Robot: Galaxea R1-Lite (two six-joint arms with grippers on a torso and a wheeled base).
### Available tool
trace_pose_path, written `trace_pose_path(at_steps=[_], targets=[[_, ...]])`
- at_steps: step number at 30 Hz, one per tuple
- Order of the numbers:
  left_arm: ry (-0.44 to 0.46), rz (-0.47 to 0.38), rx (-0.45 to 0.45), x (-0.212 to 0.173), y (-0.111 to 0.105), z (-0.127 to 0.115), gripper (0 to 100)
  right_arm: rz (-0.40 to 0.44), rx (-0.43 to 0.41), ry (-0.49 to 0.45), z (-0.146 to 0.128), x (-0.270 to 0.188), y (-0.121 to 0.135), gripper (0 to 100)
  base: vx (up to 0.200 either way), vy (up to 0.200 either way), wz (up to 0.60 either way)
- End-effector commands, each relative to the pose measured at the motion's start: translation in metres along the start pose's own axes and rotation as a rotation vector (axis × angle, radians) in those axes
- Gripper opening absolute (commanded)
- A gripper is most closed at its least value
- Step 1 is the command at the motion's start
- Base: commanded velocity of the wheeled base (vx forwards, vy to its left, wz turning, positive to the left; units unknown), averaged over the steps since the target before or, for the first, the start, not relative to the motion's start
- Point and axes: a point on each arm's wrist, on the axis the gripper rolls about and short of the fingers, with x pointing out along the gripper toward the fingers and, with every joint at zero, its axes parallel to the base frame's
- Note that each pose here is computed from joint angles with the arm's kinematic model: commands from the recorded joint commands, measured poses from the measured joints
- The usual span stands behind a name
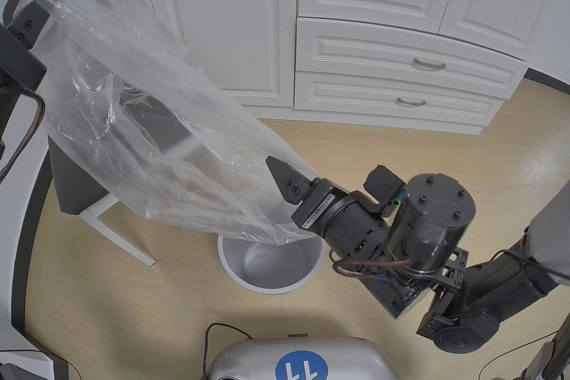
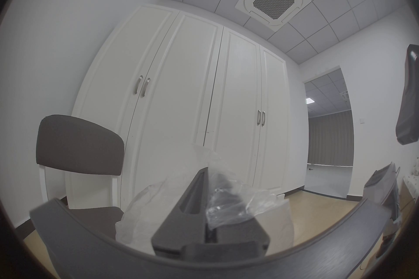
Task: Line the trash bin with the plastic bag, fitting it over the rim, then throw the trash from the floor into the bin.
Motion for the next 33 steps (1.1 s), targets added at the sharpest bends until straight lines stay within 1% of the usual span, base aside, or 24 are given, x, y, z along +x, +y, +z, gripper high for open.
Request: trace_pose_path(at_steps=[1, 2, 4, 9, 23, 26, 28, 29, 32, 33], targets=[[-0.009, 0.000, -0.002, -0.001, 0.000, 0.003, 0, 0.046, -0.054, 0.048, -0.028, -0.011, -0.014, 100, 0.000, 0.000, 0.00], [-0.009, 0.000, -0.002, -0.001, 0.000, 0.003, 0, 0.046, -0.054, 0.048, -0.028, -0.011, -0.014, 100, 0.000, 0.000, 0.00], [-0.009, -0.018, -0.016, -0.001, -0.003, 0.003, 0, 0.084, -0.067, 0.041, -0.039, -0.014, -0.019, 100, 0.000, 0.000, 0.00], [-0.010, -0.022, -0.020, -0.001, -0.004, 0.003, 0, 0.079, -0.083, 0.080, -0.052, -0.015, -0.024, 100, 0.000, 0.000, 0.00], [-0.016, -0.021, -0.021, 0.000, -0.004, 0.005, 0, 0.073, -0.085, 0.090, -0.056, -0.014, -0.026, 100, 0.000, 0.000, 0.00], [-0.018, -0.021, -0.021, -0.001, -0.004, 0.005, 0, 0.060, -0.096, 0.098, -0.062, -0.012, -0.030, 100, 0.000, 0.000, 0.00], [-0.019, -0.019, -0.021, -0.001, -0.004, 0.006, 0, 0.059, -0.095, 0.095, -0.062, -0.011, -0.030, 100, 0.000, 0.000, 0.00], [-0.022, -0.019, -0.022, -0.001, -0.003, 0.007, 0, 0.056, -0.096, 0.078, -0.059, -0.009, -0.030, 100, 0.000, 0.000, 0.00], [-0.024, -0.019, -0.022, -0.002, -0.003, 0.007, 0, 0.067, -0.092, 0.030, -0.047, -0.005, -0.023, 100, 0.000, 0.000, 0.00], [-0.023, -0.017, -0.022, -0.002, -0.003, 0.007, 0, 0.073, -0.089, -0.003, -0.036, -0.004, -0.020, 100, 0.000, 0.000, 0.00]])
